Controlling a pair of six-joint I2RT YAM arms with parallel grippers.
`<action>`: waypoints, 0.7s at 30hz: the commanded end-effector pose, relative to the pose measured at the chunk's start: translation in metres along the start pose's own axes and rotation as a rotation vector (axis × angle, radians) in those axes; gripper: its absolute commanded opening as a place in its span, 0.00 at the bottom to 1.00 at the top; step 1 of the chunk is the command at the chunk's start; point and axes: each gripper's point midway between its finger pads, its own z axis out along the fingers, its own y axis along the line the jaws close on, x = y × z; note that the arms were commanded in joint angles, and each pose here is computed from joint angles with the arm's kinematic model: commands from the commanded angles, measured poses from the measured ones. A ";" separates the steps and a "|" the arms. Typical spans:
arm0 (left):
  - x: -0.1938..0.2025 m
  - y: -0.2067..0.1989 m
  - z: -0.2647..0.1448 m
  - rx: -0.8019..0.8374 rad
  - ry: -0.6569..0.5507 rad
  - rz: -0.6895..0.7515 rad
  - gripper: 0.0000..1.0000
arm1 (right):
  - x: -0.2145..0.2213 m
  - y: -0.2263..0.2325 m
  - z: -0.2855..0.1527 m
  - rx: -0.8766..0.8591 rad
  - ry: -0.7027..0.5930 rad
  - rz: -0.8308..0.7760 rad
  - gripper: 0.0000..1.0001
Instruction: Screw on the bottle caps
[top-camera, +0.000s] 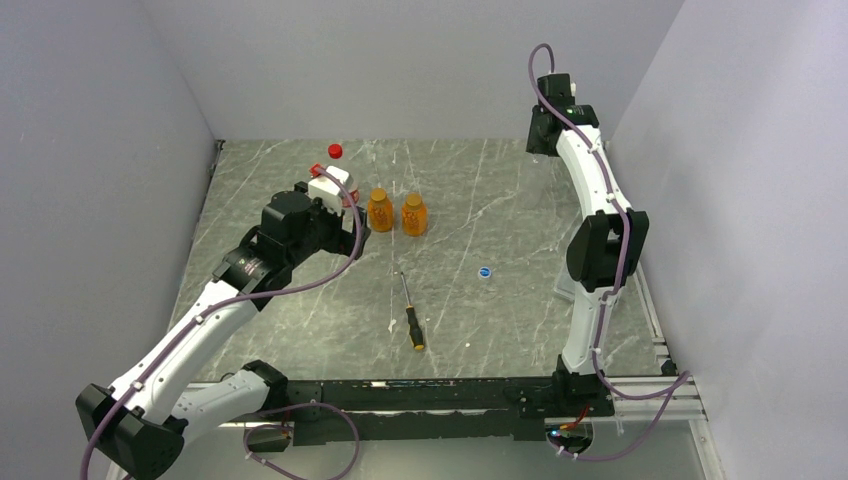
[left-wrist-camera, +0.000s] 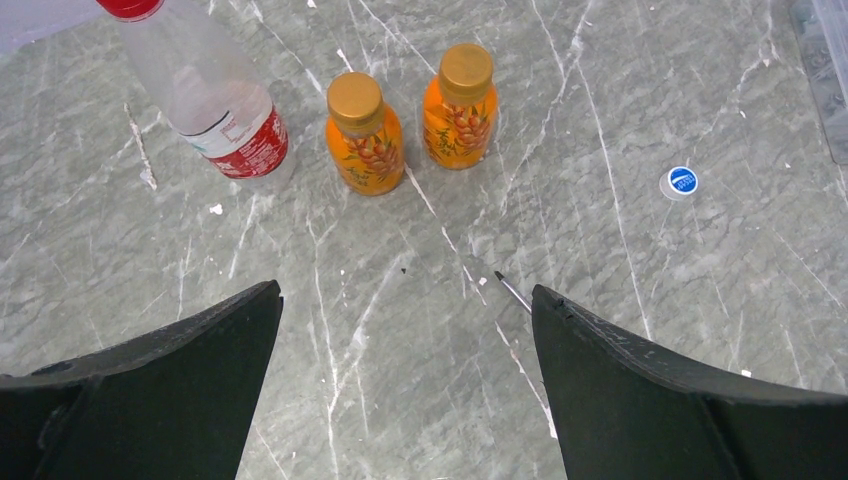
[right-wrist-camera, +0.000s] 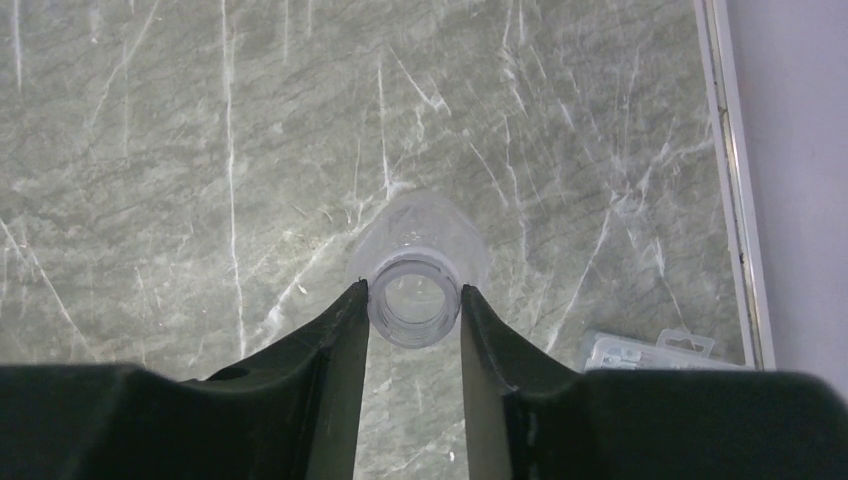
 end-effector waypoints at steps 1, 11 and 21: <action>-0.026 -0.006 -0.004 0.031 -0.064 -0.021 0.99 | -0.014 -0.001 -0.009 -0.019 -0.031 0.009 0.25; -0.048 -0.037 0.011 0.208 -0.135 0.001 0.99 | -0.008 0.035 -0.093 -0.192 -0.044 0.024 0.06; -0.084 -0.073 0.021 0.419 -0.323 0.161 0.99 | 0.066 0.112 -0.217 -0.560 -0.016 -0.084 0.05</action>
